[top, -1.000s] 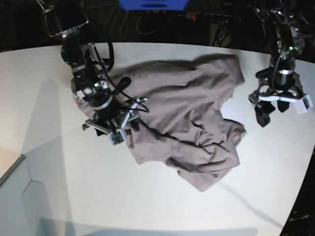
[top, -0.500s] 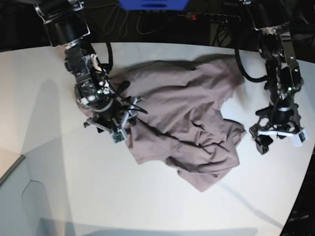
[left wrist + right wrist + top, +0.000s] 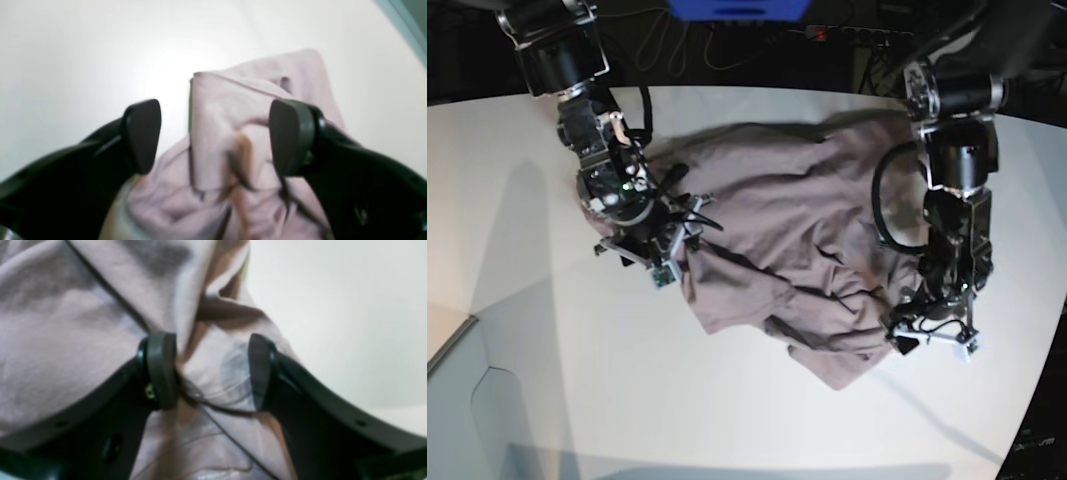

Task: Layout the t-shirt on the table in an organized manner, then fold the t-shirt properly
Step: 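Lower both grippers and grasp opposite edges of the t-shirt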

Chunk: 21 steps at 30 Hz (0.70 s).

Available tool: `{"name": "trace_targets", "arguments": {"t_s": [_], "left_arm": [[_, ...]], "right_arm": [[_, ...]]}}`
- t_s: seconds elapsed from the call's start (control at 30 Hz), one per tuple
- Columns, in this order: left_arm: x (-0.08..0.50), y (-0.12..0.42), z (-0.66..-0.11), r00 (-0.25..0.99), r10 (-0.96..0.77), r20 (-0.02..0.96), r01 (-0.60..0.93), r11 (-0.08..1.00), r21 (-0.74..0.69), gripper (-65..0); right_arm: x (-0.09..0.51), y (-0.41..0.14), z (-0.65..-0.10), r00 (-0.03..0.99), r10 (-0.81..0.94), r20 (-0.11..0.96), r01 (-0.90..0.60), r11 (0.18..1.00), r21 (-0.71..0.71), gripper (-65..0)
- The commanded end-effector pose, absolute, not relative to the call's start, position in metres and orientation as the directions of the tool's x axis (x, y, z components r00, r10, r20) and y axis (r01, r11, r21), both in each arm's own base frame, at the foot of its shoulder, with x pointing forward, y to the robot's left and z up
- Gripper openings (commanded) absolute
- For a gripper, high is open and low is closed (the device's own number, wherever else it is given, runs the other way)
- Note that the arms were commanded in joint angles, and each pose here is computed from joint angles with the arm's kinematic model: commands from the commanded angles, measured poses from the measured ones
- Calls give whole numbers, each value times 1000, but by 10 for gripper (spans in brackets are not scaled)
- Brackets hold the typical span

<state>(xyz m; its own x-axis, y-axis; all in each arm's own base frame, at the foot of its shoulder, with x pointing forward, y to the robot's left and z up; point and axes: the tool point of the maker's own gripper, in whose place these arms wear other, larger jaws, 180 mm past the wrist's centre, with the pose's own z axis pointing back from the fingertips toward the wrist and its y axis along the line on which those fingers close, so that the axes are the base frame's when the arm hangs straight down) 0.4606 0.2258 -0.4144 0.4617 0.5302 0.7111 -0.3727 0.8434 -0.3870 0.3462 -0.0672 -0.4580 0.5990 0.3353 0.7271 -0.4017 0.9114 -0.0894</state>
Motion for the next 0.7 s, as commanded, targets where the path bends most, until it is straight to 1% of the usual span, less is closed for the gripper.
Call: {"name": "trace_targets", "arguments": {"t_s": [0.0, 0.2, 0.43, 0.6, 0.63, 0.67], "left_arm": [[479, 234, -396, 405, 528, 746, -369, 841, -395, -160], [477, 240, -416, 367, 536, 760, -414, 826, -383, -162], [481, 217, -426, 445, 465, 765, -352, 877, -328, -164], [482, 210, -426, 456, 453, 766, -336, 885, -323, -168], [482, 206, -426, 458, 454, 764, -332, 885, -326, -181], [483, 204, -427, 458, 457, 762, -331, 884, -331, -211]], "right_arm": [[358, -64, -444, 562, 324, 761, -403, 911, -90, -326], [357, -66, -445, 566, 326, 757, -402, 911, -92, -326], [353, -70, -449, 572, 332, 750, -402, 910, -96, -326], [353, -70, -449, 572, 332, 750, -402, 910, -96, -326], [353, -70, -449, 572, 332, 750, -402, 910, -96, -326], [353, -70, -449, 572, 332, 750, -402, 910, -96, -326]]}}
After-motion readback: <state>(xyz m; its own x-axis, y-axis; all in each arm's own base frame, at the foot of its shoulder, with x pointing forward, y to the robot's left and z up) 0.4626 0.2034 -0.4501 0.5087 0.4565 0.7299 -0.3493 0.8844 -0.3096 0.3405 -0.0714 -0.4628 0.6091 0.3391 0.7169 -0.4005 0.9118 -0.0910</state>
